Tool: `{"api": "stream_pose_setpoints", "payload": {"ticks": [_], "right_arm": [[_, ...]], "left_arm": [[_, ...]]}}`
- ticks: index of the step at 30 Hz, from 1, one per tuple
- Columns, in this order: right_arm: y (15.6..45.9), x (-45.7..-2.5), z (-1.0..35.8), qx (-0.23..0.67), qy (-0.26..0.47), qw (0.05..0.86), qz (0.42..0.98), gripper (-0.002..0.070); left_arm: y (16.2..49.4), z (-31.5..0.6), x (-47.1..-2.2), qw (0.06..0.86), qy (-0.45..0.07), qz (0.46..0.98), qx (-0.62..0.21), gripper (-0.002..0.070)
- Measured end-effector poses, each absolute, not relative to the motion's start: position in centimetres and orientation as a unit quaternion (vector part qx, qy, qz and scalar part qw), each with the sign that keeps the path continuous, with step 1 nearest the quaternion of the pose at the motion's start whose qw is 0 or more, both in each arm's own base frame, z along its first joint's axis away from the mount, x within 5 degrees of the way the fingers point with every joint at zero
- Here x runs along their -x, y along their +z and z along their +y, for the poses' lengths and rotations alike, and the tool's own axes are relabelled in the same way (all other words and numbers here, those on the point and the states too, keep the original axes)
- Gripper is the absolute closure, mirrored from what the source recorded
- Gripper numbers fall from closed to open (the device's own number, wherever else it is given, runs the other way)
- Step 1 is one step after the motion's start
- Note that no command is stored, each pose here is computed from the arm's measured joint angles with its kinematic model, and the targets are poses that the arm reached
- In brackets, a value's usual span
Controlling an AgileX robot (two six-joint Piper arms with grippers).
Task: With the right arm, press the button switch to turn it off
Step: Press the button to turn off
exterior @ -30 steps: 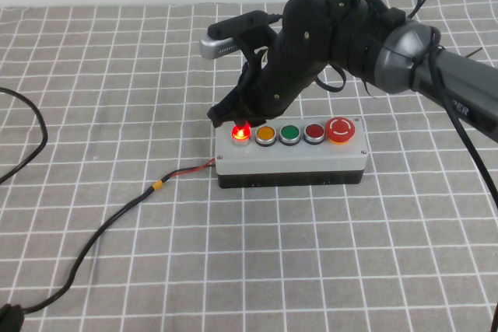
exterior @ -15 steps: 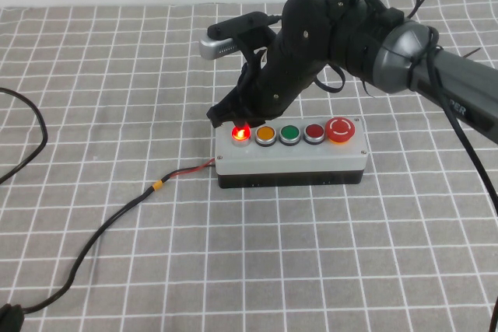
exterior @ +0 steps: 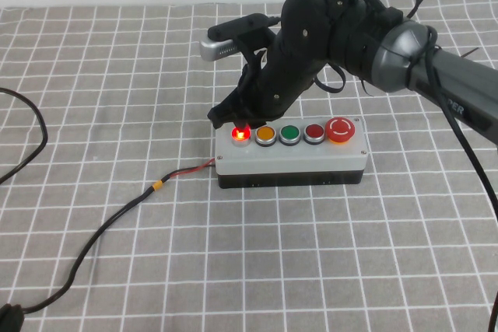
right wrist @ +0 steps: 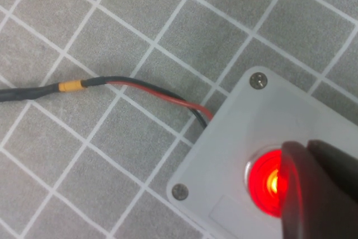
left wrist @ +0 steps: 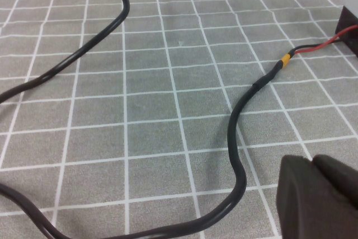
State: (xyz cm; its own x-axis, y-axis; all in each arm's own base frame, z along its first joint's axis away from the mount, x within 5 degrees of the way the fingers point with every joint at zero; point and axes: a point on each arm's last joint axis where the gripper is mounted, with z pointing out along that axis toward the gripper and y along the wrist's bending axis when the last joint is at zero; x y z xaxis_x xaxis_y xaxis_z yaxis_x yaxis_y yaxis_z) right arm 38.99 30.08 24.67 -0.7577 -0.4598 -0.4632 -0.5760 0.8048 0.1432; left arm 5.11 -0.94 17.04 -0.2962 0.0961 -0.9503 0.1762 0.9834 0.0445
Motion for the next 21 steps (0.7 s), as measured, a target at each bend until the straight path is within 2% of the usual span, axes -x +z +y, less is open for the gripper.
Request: {"api": "stream_pose_setpoints", "payload": {"ticks": [4,10,18,21], "right_arm": [[25.0,-38.9,30.1,0.280,0.141,0.211,0.926,0.0692],[27.3,-37.0,29.6,0.298,0.126,0.197,0.926,0.0692],[35.6,-31.7,26.1,0.305,0.143,0.244,0.909,0.0692],[37.7,-29.1,24.1,0.295,0.147,0.248,0.911,0.0692]], "left_arm": [[17.0,-0.9,-5.1,0.587,-0.034,0.804,-0.085,0.0678],[17.0,-0.9,-5.1,0.587,-0.034,0.804,-0.085,0.0678],[17.0,-0.9,-5.1,0.587,-0.034,0.804,-0.085,0.0678],[17.0,-0.9,-5.1,0.587,-0.034,0.804,-0.085,0.0678]]}}
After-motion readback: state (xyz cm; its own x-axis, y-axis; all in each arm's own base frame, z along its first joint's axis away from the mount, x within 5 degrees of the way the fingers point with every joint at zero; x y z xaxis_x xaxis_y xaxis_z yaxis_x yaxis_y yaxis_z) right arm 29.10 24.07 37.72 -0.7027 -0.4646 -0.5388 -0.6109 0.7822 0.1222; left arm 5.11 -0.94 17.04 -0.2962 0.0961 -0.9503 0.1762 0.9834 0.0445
